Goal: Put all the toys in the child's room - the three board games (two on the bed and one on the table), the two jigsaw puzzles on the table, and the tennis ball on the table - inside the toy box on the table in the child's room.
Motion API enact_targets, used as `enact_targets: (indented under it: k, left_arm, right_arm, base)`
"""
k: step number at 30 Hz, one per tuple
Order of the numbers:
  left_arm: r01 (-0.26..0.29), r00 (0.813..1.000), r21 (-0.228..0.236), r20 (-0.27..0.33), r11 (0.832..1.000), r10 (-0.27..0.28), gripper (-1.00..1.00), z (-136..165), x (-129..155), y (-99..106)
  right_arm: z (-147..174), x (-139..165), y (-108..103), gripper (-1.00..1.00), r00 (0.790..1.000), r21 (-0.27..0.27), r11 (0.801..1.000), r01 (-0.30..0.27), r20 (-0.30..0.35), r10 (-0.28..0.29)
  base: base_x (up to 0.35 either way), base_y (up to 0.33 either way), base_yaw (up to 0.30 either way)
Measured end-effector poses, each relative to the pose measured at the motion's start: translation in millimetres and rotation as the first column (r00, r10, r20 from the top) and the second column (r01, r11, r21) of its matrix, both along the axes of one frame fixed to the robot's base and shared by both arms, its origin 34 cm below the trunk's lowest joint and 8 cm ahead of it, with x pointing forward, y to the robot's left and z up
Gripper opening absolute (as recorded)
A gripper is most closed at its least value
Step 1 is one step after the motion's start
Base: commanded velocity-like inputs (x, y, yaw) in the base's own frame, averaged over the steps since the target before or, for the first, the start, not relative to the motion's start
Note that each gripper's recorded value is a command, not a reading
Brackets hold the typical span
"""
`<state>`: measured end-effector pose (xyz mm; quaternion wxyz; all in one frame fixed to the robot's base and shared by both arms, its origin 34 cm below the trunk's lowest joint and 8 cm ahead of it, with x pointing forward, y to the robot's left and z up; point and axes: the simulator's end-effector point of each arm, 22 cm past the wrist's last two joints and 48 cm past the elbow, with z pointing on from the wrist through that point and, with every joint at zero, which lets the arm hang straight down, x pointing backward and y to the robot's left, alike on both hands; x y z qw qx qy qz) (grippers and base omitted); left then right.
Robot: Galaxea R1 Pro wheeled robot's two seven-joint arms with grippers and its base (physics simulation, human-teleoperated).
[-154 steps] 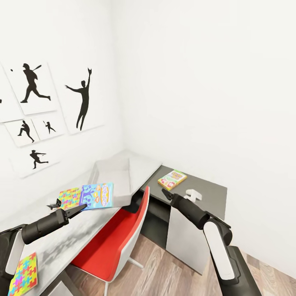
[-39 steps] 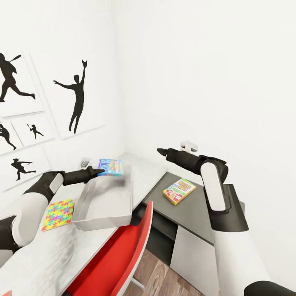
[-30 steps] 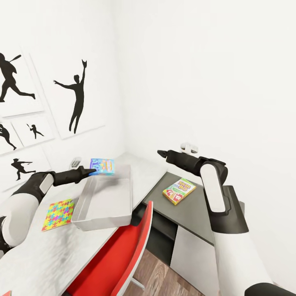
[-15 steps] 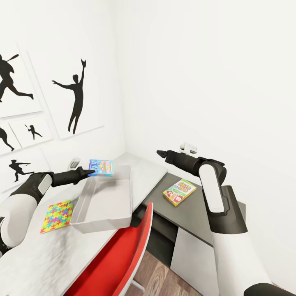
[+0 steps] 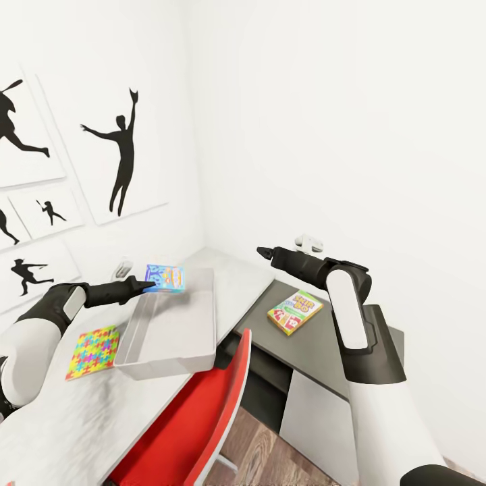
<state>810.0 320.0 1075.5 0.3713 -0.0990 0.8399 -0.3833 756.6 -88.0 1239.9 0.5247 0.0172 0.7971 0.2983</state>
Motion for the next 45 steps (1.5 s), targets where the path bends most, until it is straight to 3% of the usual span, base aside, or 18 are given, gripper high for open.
enact_targets:
  k: [15,28,31,34,38,45]
  left_arm:
    - [-0.020,0.999,0.020,-0.032,1.000,0.021,-1.00,-19.2,3.4,6.0]
    - [-0.025,0.998,0.026,-0.062,0.999,0.026,-1.00,-33.4,5.3,7.0]
    - [-0.041,0.994,0.059,-0.094,0.997,0.047,-1.00,-44.4,5.4,11.2]
    - [-0.071,0.987,0.121,-0.134,0.990,0.087,-1.00,-59.4,8.1,14.9]
    - [-0.087,0.982,0.159,-0.154,0.983,0.111,-1.00,-67.9,12.8,12.0]
    - [-0.092,0.981,0.172,-0.152,0.981,0.118,-1.00,-69.4,19.9,9.2]
  right_arm:
    - [-16.7,-0.6,19.0,1.00,0.999,-0.029,0.999,-0.042,-0.018,0.042]
    - [-26.5,0.9,31.6,1.00,0.998,-0.015,0.998,-0.058,-0.036,0.057]
    - [-29.5,1.7,32.6,1.00,0.997,-0.014,0.998,-0.059,-0.041,0.059]
    - [-32.1,1.4,36.6,1.00,0.997,-0.015,0.998,-0.067,-0.045,0.066]
    - [-36.0,0.2,43.7,1.00,0.996,-0.022,0.996,-0.082,-0.048,0.081]
    - [-43.3,1.5,46.6,1.00,0.995,-0.025,0.996,-0.088,-0.058,0.086]
  base:
    - [0.000,0.000,0.000]
    - [0.000,0.000,0.011]
    - [0.000,0.000,0.058]
    - [0.000,0.000,0.065]
    - [0.000,0.000,0.067]
    - [0.000,0.000,0.068]
